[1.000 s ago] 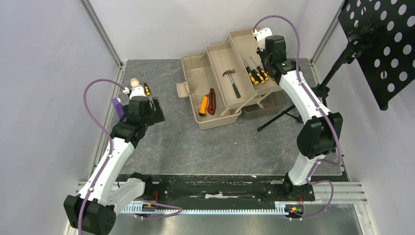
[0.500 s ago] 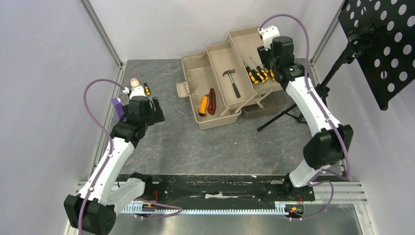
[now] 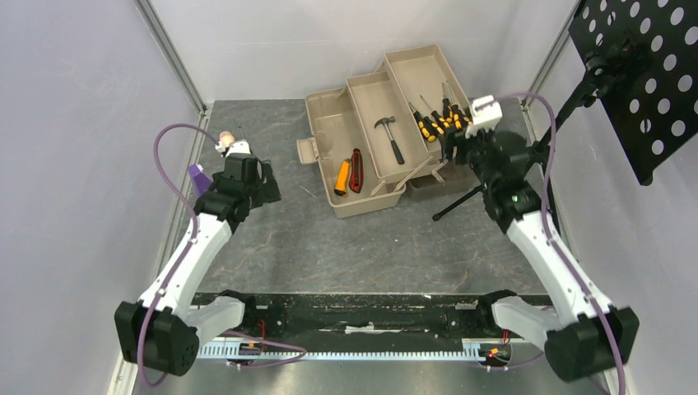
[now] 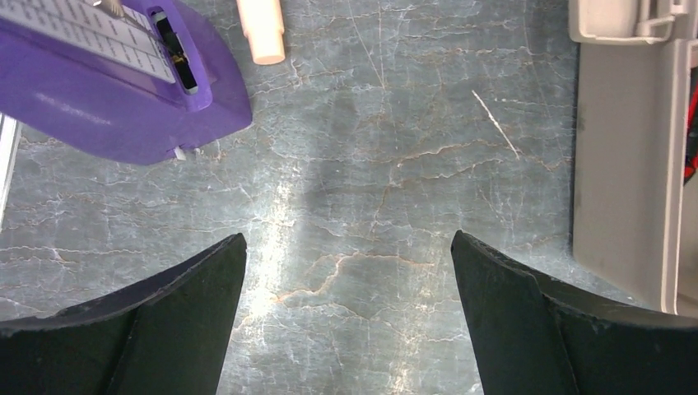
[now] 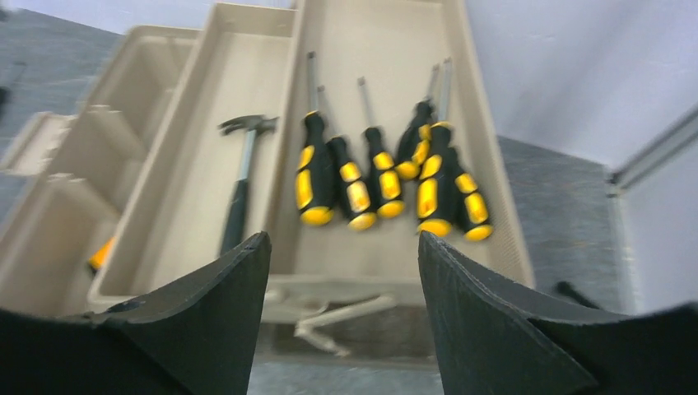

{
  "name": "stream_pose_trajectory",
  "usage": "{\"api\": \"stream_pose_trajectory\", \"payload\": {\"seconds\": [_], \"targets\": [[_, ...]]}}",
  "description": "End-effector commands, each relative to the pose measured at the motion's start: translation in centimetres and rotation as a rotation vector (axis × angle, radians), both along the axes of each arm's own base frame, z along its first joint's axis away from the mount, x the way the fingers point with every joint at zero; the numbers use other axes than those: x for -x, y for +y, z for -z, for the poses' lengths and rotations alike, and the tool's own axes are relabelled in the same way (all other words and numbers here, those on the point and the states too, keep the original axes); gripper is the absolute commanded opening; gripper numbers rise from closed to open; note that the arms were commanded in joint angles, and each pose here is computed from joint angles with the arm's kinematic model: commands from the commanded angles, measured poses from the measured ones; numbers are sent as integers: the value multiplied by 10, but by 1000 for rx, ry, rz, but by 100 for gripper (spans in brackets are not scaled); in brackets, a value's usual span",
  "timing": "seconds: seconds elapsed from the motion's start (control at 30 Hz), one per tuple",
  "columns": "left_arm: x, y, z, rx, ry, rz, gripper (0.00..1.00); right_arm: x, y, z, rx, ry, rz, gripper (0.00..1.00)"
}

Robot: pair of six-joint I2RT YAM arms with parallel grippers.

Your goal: Pack the tool kit

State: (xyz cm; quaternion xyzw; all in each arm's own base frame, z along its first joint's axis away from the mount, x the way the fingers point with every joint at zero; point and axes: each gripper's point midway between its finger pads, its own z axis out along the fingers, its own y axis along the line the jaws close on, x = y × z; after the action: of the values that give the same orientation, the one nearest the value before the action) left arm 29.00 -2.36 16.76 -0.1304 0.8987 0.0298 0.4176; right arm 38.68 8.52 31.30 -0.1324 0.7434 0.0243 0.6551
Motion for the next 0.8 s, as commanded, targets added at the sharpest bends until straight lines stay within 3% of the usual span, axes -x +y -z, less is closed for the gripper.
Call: {"api": "stream_pose_trajectory", "payload": {"seconds": [0.0, 0.13, 0.43, 0.77], "targets": [[-27, 2, -18, 7, 3, -33, 98, 38, 26, -29, -254, -203, -151, 70], [-65, 5, -16, 11, 40, -71, 96, 67, 30, -19, -369, -275, -203, 72], [-164, 32, 23, 45, 97, -168, 90, 106, 13, -21, -407, -462, -190, 85], [-221, 68, 92, 123, 222, -230, 81, 120, 6, -27, -394, -535, -166, 93]]}}
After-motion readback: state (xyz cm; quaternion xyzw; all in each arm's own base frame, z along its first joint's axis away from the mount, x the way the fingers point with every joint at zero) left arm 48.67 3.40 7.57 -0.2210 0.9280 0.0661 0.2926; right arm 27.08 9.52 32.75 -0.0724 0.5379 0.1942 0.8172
